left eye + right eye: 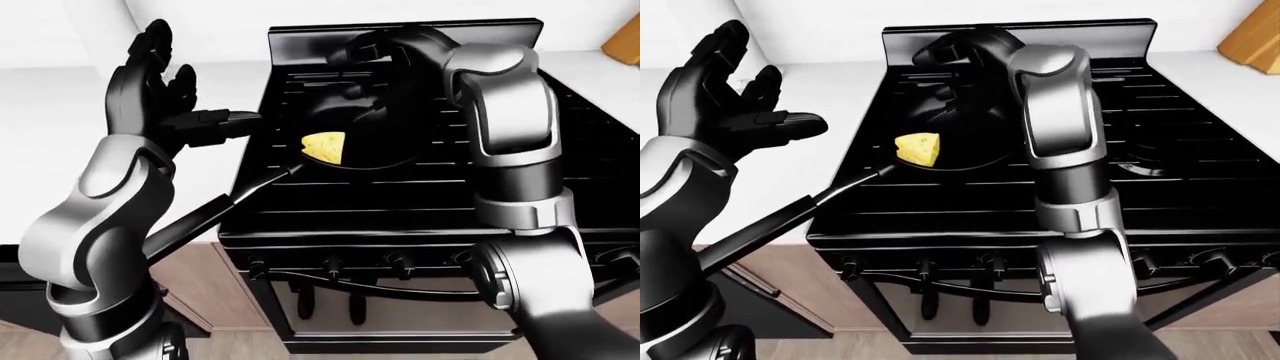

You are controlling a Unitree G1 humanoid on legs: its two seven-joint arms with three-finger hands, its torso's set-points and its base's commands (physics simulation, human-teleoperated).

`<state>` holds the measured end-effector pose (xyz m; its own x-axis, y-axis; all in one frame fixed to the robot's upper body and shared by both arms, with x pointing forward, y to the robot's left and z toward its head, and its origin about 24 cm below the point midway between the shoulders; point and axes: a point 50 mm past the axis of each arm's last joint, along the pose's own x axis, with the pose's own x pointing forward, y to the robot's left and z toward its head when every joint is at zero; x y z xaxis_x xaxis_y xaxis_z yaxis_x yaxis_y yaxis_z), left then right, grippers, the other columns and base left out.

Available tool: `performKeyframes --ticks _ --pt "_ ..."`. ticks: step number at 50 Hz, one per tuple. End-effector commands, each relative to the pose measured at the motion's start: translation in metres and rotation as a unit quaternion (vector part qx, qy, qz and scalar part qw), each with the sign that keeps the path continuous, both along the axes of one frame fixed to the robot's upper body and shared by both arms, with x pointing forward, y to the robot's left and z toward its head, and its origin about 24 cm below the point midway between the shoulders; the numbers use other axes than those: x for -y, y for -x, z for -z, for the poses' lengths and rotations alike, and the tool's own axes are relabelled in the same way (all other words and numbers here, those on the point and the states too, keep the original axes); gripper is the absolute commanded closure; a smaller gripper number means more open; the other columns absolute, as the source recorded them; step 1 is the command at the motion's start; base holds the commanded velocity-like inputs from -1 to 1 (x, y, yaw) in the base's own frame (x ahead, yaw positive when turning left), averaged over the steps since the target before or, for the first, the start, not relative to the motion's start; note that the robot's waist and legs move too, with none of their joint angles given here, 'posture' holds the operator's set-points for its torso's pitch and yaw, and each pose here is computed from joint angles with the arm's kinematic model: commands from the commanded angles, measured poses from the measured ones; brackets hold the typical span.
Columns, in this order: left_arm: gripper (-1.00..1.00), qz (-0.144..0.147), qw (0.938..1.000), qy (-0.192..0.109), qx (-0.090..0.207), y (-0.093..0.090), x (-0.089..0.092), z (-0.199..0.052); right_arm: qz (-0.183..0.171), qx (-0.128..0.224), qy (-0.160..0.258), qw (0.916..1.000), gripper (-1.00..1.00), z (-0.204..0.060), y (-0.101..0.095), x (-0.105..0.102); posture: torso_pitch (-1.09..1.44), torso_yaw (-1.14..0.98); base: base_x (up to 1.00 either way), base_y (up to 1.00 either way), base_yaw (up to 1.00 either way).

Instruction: Pick the cheese from the pan and place it on the plate.

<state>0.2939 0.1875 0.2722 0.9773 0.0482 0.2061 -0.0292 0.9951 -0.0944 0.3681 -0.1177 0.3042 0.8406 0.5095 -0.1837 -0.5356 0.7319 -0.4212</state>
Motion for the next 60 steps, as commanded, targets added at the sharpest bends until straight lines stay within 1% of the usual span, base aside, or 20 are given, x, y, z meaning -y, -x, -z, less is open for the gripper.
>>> performKeyframes --ticks 1,6,13,15,18,21,27,36,41,45,54,60 --pt "-1.0 -0.004 0.999 0.0 0.045 0.006 -0.001 -0.016 -0.013 0.046 0.013 0.9988 -0.44 -0.022 0.005 -0.001 0.0 0.0 0.0 0.0 0.0" --pt "-1.0 -0.004 0.999 0.001 0.045 0.006 -0.002 -0.017 -0.034 0.042 0.035 0.998 -0.44 -0.022 0.001 -0.005 0.0 0.0 0.0 0.0 0.0" --pt "-1.0 -0.004 0.9989 0.001 0.046 0.008 -0.002 -0.018 -0.039 0.04 0.05 0.9972 -0.44 -0.018 -0.006 -0.007 0.0 0.0 0.0 0.0 0.0" --pt "-1.0 -0.005 0.9989 0.001 0.046 0.008 -0.003 -0.018 -0.044 0.04 0.055 0.9967 -0.47 -0.016 -0.007 -0.01 0.0 0.0 0.0 0.0 0.0" --pt "-1.0 -0.005 0.9989 0.002 0.046 0.008 -0.003 -0.018 -0.046 0.042 0.061 0.9962 -0.47 -0.015 -0.007 -0.012 0.0 0.0 0.0 0.0 0.0" --pt "-1.0 -0.006 0.9989 0.002 0.047 0.009 -0.003 -0.018 -0.055 0.049 0.076 0.9944 -0.47 -0.011 -0.008 -0.015 0.0 0.0 0.0 0.0 0.0" --pt "-1.0 -0.006 0.9989 0.002 0.047 0.008 -0.003 -0.018 -0.065 0.063 0.089 0.9919 -0.43 -0.006 -0.012 -0.018 0.0 0.0 0.0 0.0 0.0" --pt "-1.0 -0.007 0.9989 0.001 0.047 0.008 -0.004 -0.019 -0.07 0.077 0.113 0.9882 -0.42 -0.003 -0.017 -0.02 0.0 0.0 0.0 0.0 0.0" --pt "-1.0 -0.007 0.9988 0.002 0.048 0.009 -0.004 -0.02 -0.075 0.079 0.119 0.9868 -0.43 0.001 -0.017 -0.023 0.0 0.0 0.0 0.0 0.0" --pt "-1.0 -0.008 0.9988 0.002 0.049 0.01 -0.004 -0.02 -0.073 0.084 0.12 0.9865 -0.45 0.001 -0.019 -0.025 0.0 0.0 0.0 0.0 0.0" --pt "-1.0 -0.009 0.9988 0.002 0.049 0.01 -0.005 -0.02 -0.079 0.083 0.143 0.983 -0.47 0.009 -0.02 -0.027 0.0 0.0 0.0 0.0 0.0" --pt "-1.0 -0.009 0.9988 0.003 0.049 0.01 -0.005 -0.021 -0.081 0.083 0.147 0.9823 -0.5 0.012 -0.022 -0.03 0.0 0.0 0.0 0.0 0.0"
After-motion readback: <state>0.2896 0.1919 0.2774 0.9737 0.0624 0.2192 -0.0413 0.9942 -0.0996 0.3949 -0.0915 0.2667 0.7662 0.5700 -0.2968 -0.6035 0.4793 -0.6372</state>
